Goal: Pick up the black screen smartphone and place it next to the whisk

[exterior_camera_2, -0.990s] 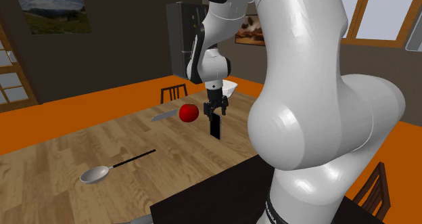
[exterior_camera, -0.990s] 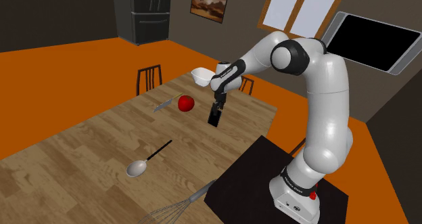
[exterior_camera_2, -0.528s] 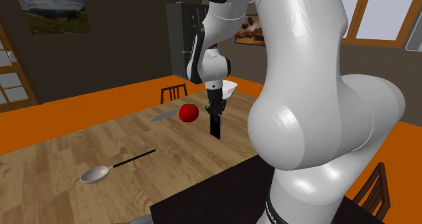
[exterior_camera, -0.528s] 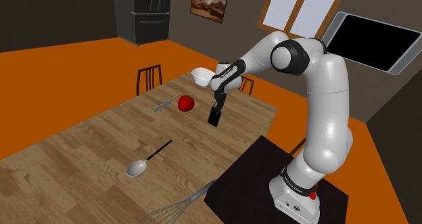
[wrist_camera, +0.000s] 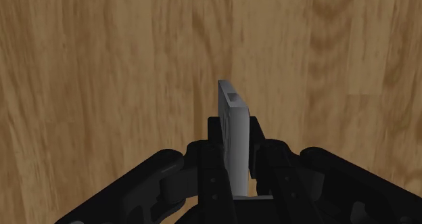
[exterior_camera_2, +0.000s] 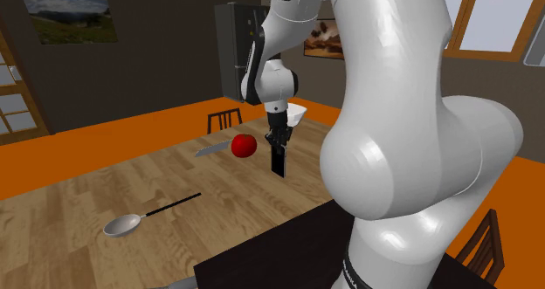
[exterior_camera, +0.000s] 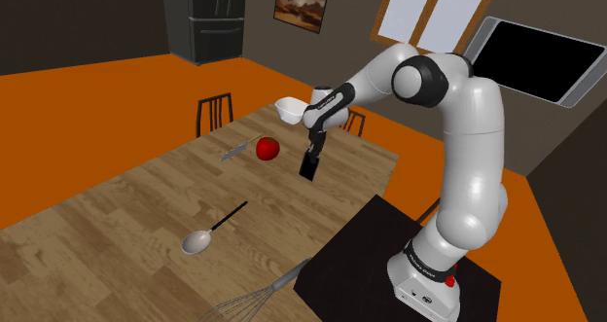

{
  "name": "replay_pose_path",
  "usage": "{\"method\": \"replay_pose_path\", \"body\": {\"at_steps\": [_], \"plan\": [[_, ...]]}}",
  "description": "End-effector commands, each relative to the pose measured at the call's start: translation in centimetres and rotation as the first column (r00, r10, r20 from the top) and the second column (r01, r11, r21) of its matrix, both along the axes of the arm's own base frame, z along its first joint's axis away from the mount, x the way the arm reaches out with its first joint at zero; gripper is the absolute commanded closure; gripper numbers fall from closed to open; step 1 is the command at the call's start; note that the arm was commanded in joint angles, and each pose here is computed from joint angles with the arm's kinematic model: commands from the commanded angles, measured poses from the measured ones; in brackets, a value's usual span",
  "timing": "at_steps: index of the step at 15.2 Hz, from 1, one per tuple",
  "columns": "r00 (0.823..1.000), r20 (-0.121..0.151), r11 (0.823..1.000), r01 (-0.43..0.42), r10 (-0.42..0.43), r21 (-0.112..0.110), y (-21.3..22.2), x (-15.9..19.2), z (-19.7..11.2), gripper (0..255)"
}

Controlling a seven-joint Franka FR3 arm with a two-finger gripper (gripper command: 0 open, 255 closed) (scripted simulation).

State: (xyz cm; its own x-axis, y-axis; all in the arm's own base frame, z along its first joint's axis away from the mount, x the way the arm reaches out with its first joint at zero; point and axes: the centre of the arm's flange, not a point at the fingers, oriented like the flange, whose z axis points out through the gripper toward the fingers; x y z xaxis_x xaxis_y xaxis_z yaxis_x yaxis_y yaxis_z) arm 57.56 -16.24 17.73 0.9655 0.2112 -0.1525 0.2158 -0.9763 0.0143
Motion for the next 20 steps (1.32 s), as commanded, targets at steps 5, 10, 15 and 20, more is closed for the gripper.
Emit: {"method": "replay_pose_path", "body": {"at_steps": [5, 10, 15, 20], "plan": [[1.0, 0.0, 1.0, 0.0, 0.0, 0.0, 0.0, 0.0, 3.1, 255], [1.0, 0.0, 1.0, 0.0, 0.0, 0.0, 0.0, 0.0, 5.8, 255], [1.0, 0.0, 1.0, 0.0, 0.0, 0.0, 0.0, 0.0, 8.4, 255], [1.0, 0.0, 1.0, 0.0, 0.0, 0.0, 0.0, 0.0, 11.1, 255]]}}
